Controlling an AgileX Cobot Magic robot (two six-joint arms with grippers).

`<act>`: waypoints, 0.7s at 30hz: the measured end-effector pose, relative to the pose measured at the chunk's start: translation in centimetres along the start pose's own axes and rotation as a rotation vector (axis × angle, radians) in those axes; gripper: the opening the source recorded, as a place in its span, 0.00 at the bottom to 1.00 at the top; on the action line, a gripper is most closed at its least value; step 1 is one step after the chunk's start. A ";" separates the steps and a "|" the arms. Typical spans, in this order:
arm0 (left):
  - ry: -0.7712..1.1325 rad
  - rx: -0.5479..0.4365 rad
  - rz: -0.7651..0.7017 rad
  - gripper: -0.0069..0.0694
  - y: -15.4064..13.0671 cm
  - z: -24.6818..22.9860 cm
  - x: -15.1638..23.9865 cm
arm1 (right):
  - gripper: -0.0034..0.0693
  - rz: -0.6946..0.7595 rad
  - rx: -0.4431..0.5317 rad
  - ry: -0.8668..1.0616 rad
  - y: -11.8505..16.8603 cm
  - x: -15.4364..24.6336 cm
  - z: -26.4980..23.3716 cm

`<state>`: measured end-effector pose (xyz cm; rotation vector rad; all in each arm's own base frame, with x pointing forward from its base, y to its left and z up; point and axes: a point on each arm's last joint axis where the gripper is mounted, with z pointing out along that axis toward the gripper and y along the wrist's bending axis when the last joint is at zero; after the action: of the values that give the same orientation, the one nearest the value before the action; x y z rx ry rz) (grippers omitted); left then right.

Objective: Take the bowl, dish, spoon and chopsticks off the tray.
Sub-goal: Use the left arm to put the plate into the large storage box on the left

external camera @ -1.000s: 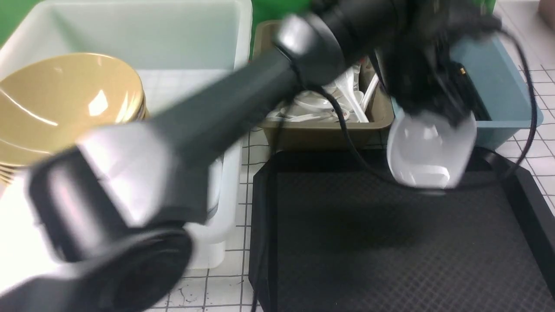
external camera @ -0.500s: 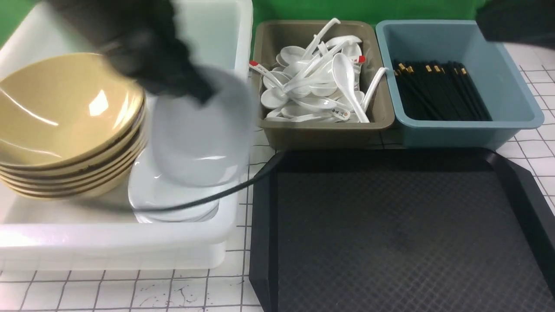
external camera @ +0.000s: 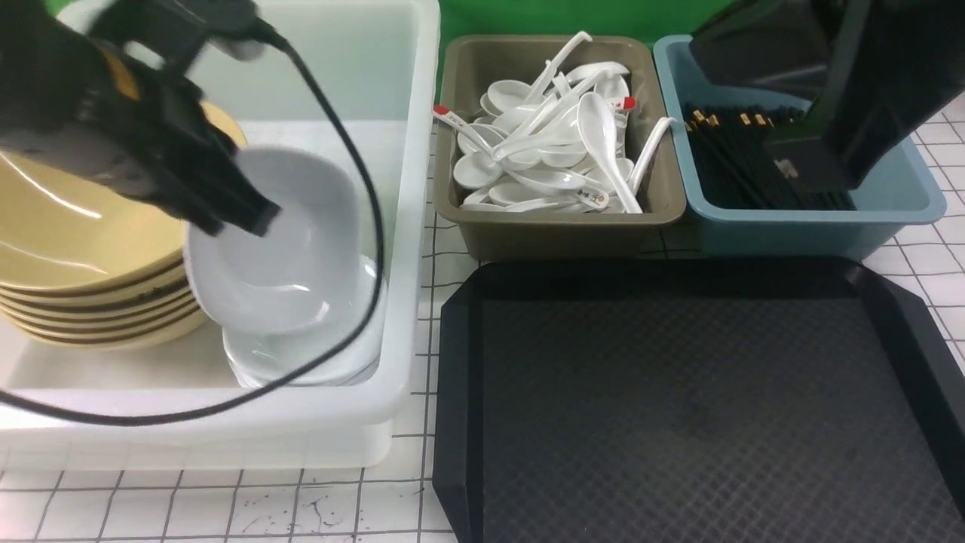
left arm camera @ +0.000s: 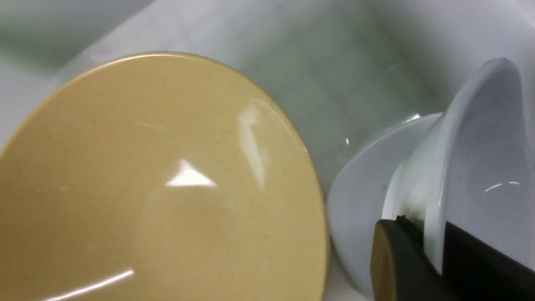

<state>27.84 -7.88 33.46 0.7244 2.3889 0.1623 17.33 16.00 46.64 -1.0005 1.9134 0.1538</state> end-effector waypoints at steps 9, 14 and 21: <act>0.089 0.069 0.057 0.25 -0.8 3.3 0.1 | 0.12 0.000 0.000 -0.007 0.0 -0.1 0.0; 0.092 0.042 0.119 0.51 -0.6 3.3 0.2 | 0.12 0.000 0.001 -0.013 0.0 -0.1 0.0; 0.036 -0.008 0.131 0.84 0.3 0.8 -0.9 | 0.12 -0.001 0.001 -0.014 0.0 -0.1 0.0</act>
<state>29.00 -8.14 33.38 0.8815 2.3732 0.2413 17.36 16.06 46.74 -0.9976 1.9001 0.1582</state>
